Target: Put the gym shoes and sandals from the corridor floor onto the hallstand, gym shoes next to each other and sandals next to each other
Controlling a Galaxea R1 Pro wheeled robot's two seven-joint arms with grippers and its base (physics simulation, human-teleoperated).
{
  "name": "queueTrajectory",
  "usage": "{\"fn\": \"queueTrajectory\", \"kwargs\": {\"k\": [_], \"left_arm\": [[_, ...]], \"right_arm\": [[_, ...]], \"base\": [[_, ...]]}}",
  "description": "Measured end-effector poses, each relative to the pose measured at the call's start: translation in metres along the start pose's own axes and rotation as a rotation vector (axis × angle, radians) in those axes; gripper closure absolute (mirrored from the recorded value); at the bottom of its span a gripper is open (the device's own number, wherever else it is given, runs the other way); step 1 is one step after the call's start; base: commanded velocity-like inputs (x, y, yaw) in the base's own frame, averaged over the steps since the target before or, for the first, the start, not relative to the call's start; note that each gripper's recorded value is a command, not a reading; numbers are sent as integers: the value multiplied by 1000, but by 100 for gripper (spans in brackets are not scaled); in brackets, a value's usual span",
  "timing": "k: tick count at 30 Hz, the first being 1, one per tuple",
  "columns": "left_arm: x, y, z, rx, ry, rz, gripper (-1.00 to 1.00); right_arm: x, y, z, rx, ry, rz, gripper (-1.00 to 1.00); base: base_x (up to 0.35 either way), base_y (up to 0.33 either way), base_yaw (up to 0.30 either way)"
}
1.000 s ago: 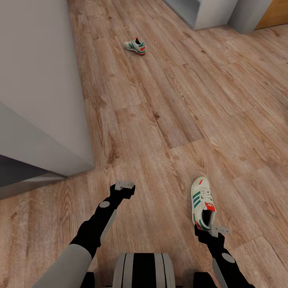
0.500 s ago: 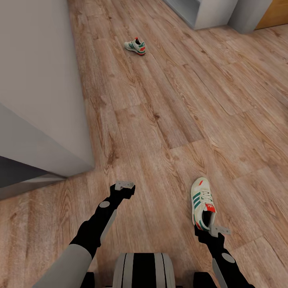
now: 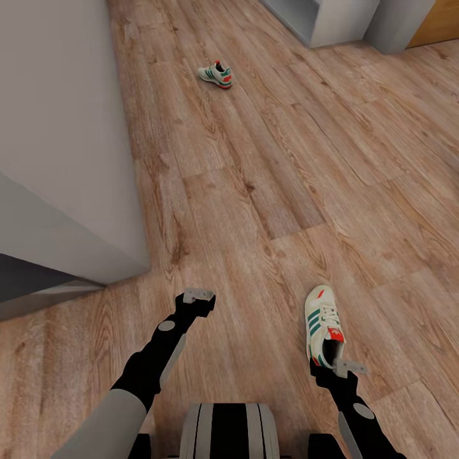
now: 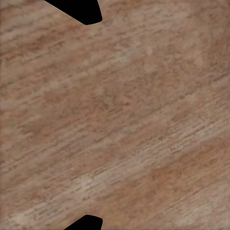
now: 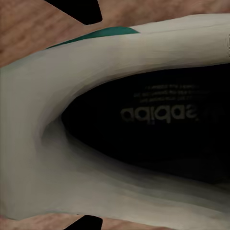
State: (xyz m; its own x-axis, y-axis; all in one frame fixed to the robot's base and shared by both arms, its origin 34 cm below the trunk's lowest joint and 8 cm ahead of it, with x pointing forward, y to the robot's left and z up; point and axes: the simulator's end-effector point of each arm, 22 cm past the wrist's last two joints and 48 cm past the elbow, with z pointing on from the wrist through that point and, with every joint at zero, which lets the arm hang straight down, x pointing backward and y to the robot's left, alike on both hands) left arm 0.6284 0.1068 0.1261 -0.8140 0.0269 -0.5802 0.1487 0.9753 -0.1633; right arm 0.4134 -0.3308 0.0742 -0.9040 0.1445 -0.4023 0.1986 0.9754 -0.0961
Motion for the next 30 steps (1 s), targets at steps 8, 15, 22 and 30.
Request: {"fn": "queueTrajectory", "kwargs": {"k": [8,15,22,30], "left_arm": [[0,0,0,0,0,0,-100],[0,0,0,-1,0,0,-100],[0,0,0,-1,0,0,-100],[-12,0,-5,-5,-17,4,-100]], "right_arm": [[0,-1,0,2,0,0,100],[0,-1,0,1,0,-1,100],[0,-1,0,1,0,0,100],[-21,1,-4,-4,-40,3,100]], "base": [[0,0,0],[0,0,0],[0,0,0],[0,0,0]]}}
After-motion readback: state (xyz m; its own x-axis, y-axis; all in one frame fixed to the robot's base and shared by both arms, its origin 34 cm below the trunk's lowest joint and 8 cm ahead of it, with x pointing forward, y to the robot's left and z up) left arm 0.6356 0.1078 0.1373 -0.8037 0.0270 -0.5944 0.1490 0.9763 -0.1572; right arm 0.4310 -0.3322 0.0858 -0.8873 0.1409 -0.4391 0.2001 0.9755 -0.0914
